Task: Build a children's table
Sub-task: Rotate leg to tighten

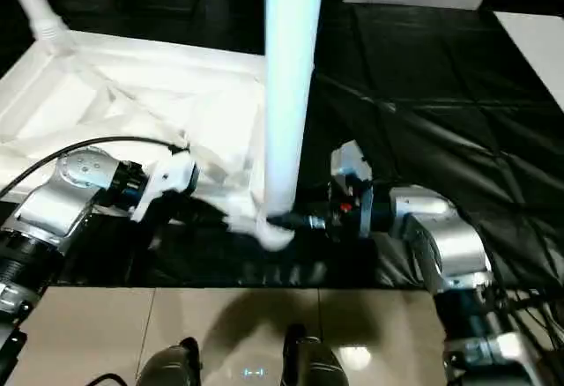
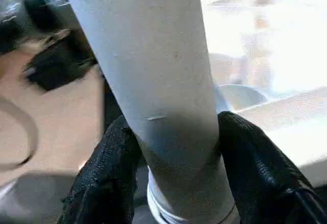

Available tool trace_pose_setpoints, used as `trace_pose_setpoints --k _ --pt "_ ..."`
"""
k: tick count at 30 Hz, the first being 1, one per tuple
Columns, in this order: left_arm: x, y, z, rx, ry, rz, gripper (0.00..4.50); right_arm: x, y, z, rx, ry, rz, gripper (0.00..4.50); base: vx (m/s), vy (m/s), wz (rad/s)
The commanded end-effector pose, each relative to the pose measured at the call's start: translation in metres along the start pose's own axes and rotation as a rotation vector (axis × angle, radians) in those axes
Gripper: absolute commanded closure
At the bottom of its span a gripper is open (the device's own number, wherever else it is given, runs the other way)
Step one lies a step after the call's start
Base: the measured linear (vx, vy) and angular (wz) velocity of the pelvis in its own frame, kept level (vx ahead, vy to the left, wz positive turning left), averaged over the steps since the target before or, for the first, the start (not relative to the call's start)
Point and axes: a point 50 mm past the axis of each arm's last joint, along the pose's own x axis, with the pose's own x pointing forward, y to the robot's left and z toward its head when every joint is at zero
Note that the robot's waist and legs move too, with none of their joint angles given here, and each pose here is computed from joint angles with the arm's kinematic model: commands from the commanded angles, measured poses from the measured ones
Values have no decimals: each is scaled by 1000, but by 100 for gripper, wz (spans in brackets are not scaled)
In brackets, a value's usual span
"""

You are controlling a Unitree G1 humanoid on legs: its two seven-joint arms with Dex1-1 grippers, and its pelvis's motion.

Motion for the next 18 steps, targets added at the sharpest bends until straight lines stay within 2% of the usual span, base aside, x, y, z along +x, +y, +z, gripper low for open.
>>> trace_pose_setpoints --k 1,4,7,11,12,15,16,18 --pt "24 -2 8 -48 -55 57 450 21 5 -3 26 -26 -49 248 0 0 0" --pt "31 6 16 -116 -62 188 450 35 4 -2 38 -48 -212 248 0 0 0" --pt "39 21 23 -205 -79 374 450 57 -5 0 80 -83 -461 249 0 0 0" --pt "44 30 28 -241 -76 500 450 75 -12 3 145 -128 -623 250 0 0 0" --pt "47 36 33 -254 -70 586 450 86 -15 5 190 -144 -747 250 0 0 0" --pt "52 40 43 -252 -71 657 450 100 -16 8 249 -180 -882 250 0 0 0" --pt "55 39 46 -234 -68 661 450 103 -16 11 251 -199 -909 216 0 0 0" --pt "56 38 47 -217 -59 650 450 105 -17 14 252 -223 -942 181 0 0 0"
